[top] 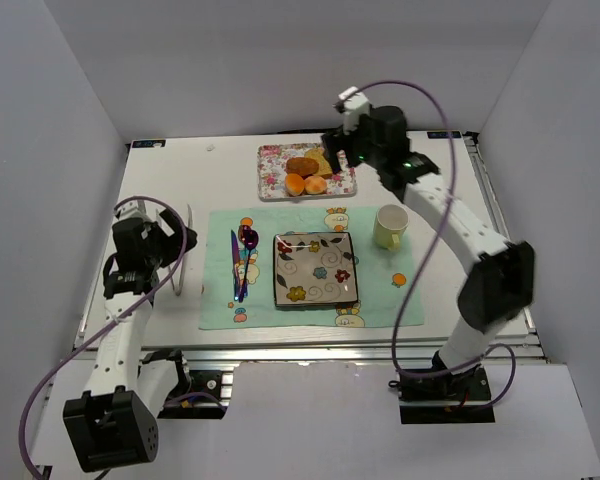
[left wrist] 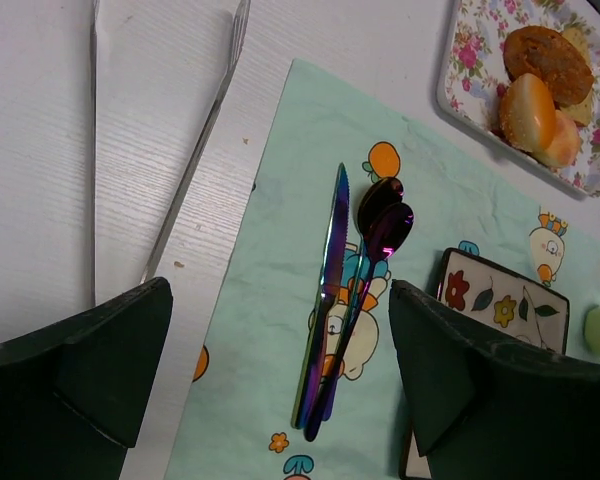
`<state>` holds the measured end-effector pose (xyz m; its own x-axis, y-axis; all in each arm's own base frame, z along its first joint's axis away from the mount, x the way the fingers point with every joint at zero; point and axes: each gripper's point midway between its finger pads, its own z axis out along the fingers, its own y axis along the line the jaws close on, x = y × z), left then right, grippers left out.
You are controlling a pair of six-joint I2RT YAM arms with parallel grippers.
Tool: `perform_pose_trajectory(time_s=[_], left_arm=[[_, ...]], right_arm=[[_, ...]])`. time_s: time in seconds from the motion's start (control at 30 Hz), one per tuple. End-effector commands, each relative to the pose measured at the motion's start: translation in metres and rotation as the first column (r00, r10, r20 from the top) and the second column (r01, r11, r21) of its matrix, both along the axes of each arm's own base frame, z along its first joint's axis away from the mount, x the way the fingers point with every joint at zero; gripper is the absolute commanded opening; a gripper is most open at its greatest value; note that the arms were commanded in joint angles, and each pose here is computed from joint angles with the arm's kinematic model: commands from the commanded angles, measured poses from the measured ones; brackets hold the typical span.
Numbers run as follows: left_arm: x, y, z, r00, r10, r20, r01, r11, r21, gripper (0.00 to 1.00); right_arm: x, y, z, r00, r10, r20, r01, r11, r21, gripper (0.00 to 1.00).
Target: Place the bread
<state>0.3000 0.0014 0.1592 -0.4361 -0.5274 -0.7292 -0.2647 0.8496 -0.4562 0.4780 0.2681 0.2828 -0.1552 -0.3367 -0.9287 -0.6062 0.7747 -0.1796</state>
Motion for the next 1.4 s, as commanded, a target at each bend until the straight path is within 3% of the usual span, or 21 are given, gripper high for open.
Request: perform_pose_trajectory(time_s=[0.0, 0.07, 0.1, 0.13, 0.17, 0.2, 0.23, 0.3, 0.33, 0.4, 0.43, 0.47, 0.5, 0.67, 0.8, 0.97, 1.13, 1.27, 1.3, 1.33, 1.37], left_arm=[[0.016, -0.001, 0.021, 0.997, -0.048, 0.054, 0.046, 0.998, 0.040, 0.98], [0.020, -0.003, 0.019, 0.997, -0.071, 0.037, 0.068, 0.994, 0.080, 0.98], [0.021, -0.005, 0.012, 0.997, -0.080, 0.004, 0.079, 0.993, 0.092, 0.98], [0.025, -0.008, 0.009, 0.995, -0.097, -0.024, 0.099, 0.987, 0.124, 0.84], [0.027, -0.009, 0.004, 0.993, -0.106, -0.049, 0.112, 0.982, 0.151, 0.73], [0.026, -0.009, -0.004, 0.991, -0.106, -0.082, 0.117, 0.982, 0.146, 0.73], [0.028, -0.007, -0.004, 0.990, -0.097, -0.101, 0.113, 0.978, 0.173, 0.48], [0.022, 0.002, -0.028, 0.973, -0.051, -0.224, 0.101, 0.970, 0.220, 0.23], [0.018, -0.002, -0.031, 0.960, -0.054, -0.276, 0.135, 0.949, 0.286, 0.23], [0.014, -0.002, -0.040, 0.941, -0.048, -0.336, 0.166, 0.928, 0.333, 0.40], [0.013, -0.006, -0.049, 0.924, -0.055, -0.378, 0.199, 0.914, 0.354, 0.58], [0.010, 0.000, -0.052, 0.916, -0.026, -0.401, 0.195, 0.900, 0.389, 0.91], [0.009, 0.000, -0.055, 0.909, -0.027, -0.415, 0.212, 0.890, 0.405, 0.98], [0.015, 0.007, -0.076, 0.870, -0.043, -0.492, 0.303, 0.833, 0.463, 0.98], [0.037, 0.031, -0.077, 0.876, 0.061, -0.479, 0.231, 0.818, 0.526, 0.97], [0.036, 0.066, -0.105, 0.845, 0.080, -0.529, 0.195, 0.875, 0.444, 0.96], [0.040, 0.041, -0.149, 0.814, -0.083, -0.576, 0.280, 0.923, 0.264, 0.87], [0.037, 0.037, -0.158, 0.814, -0.103, -0.572, 0.279, 0.932, 0.229, 0.85], [0.033, 0.037, -0.162, 0.809, -0.113, -0.576, 0.278, 0.938, 0.206, 0.81], [0.026, 0.036, -0.170, 0.811, -0.142, -0.568, 0.263, 0.955, 0.138, 0.64], [0.026, 0.036, -0.169, 0.812, -0.142, -0.567, 0.263, 0.955, 0.138, 0.63]], right_arm=[[-0.035, -0.040, 0.002, 0.998, 0.036, -0.047, -0.034, 0.998, 0.045, 0.89], [-0.073, -0.058, -0.008, 0.946, 0.317, -0.062, -0.311, 0.946, 0.095, 0.82], [-0.091, -0.067, 0.011, 0.922, 0.388, 0.010, -0.387, 0.915, 0.119, 0.67], [-0.115, -0.077, 0.018, 0.872, 0.485, 0.059, -0.488, 0.856, 0.169, 0.41], [-0.119, -0.085, 0.018, 0.867, 0.492, 0.081, -0.499, 0.852, 0.158, 0.30], [-0.121, -0.092, 0.016, 0.877, 0.475, 0.075, -0.481, 0.862, 0.160, 0.23], [-0.127, -0.101, 0.017, 0.857, 0.503, 0.109, -0.514, 0.847, 0.137, 0.20], [-0.137, -0.109, 0.010, 0.856, 0.509, 0.091, -0.517, 0.843, 0.147, 0.29], [-0.139, -0.115, 0.010, 0.859, 0.505, 0.086, -0.512, 0.846, 0.151, 0.57], [-0.145, -0.115, 0.002, 0.861, 0.508, 0.039, -0.506, 0.845, 0.174, 0.67], [-0.141, -0.127, -0.001, 0.879, 0.475, 0.027, -0.472, 0.863, 0.178, 0.70], [-0.143, -0.127, -0.001, 0.881, 0.473, 0.020, -0.468, 0.864, 0.184, 0.73], [-0.145, -0.128, -0.008, 0.882, 0.472, 0.004, -0.463, 0.864, 0.196, 0.74], [-0.146, -0.126, -0.010, 0.887, 0.461, 0.015, -0.452, 0.862, 0.229, 0.74], [-0.138, -0.128, -0.010, 0.891, 0.454, 0.004, -0.442, 0.865, 0.238, 0.75], [-0.137, -0.132, -0.015, 0.896, 0.444, -0.015, -0.426, 0.867, 0.257, 0.75], [-0.130, -0.134, -0.008, 0.900, 0.435, -0.009, -0.417, 0.868, 0.268, 0.74], [-0.127, -0.137, -0.005, 0.905, 0.426, -0.005, -0.409, 0.873, 0.266, 0.75], [-0.127, -0.138, -0.005, 0.906, 0.424, -0.008, -0.407, 0.874, 0.268, 0.75], [-0.126, -0.139, -0.005, 0.907, 0.420, -0.010, -0.402, 0.874, 0.272, 0.75], [-0.126, -0.139, -0.006, 0.907, 0.420, -0.011, -0.401, 0.874, 0.273, 0.75]])
